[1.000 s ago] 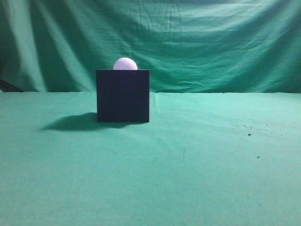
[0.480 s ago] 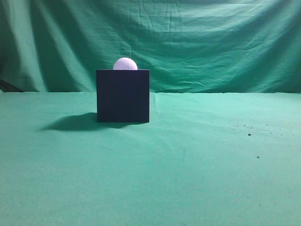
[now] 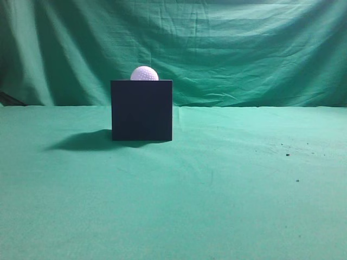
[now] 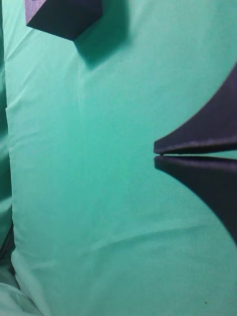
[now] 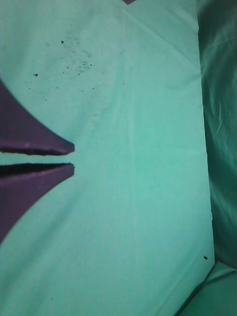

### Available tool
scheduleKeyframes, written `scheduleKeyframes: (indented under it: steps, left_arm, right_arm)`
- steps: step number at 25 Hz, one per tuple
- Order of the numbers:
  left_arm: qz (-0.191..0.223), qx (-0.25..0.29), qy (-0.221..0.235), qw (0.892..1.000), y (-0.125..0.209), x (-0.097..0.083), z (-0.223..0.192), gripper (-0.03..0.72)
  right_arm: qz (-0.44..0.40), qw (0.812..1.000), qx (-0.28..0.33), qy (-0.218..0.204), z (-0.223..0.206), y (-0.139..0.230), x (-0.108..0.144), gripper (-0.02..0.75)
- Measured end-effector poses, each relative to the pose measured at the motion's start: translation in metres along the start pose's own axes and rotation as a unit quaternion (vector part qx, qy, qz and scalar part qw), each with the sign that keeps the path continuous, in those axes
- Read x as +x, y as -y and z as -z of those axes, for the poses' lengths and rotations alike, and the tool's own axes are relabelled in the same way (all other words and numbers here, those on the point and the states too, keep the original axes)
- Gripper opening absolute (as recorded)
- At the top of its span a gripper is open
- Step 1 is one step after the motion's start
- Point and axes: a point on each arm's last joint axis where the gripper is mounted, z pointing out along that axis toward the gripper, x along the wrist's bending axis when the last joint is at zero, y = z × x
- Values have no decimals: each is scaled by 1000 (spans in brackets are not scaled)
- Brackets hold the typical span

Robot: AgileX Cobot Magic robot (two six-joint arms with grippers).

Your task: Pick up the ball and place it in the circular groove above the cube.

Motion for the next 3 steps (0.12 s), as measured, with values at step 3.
scheduleKeyframes:
  steps: [3]
  left_arm:
    - [0, 0, 0, 1000, 0, 0, 0, 0]
  right_arm:
    - [0, 1000, 0, 0, 0, 0, 0, 0]
